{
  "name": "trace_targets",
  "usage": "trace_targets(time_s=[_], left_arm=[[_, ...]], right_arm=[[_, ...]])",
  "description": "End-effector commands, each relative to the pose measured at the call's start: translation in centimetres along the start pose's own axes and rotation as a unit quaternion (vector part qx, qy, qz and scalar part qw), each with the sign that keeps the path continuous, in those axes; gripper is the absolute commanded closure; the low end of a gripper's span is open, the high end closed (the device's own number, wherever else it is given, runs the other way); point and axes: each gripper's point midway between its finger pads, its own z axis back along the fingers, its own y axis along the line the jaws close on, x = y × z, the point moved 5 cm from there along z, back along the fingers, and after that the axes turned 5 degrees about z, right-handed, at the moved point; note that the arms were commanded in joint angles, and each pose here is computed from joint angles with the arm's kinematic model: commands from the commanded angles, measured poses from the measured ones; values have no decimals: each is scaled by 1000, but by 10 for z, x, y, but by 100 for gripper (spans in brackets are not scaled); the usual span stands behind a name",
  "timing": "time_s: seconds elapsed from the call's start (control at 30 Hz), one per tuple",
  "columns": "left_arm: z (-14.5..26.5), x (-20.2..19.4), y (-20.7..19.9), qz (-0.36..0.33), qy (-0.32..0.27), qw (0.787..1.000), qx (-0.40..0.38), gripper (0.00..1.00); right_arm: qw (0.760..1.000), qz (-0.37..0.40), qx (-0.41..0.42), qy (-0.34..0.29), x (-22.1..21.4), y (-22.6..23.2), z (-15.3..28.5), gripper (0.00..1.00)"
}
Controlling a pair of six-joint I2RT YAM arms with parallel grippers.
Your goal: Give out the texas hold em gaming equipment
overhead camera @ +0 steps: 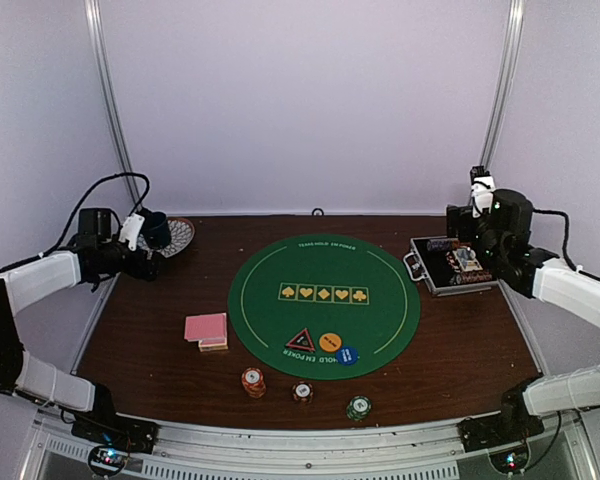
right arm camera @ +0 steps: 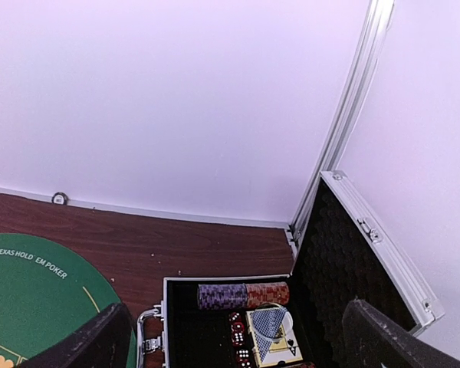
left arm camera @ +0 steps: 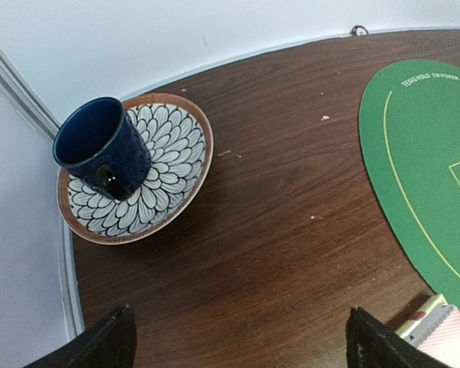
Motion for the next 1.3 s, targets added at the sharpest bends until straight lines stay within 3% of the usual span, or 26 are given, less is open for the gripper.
trace_targets(time_s=[0.0,0.3,0.47,0.63,1.0,1.27], left_arm=[[16,19,-10,16,31,998,-46,2],[49,40,-21,25,64,994,-85,2],[62,41,-28,18,88,990,-109,2],[70,44,-29,15,102,988,-115,2],[74,58,-29,32,109,985,-126,2],[69,44,-32,36,141,980,-137,2]], right_arm=[[1000,-7,21,9,16,-3,11,1],[985,-134,13,105,-9,0,9,1],[971,-146,139,130,-7,36,11,1],[961,-83,185,188,2,83,16,1],[932,44,280,225,-2,224,58,1],[909,68,324,254,-24,296,77,12]])
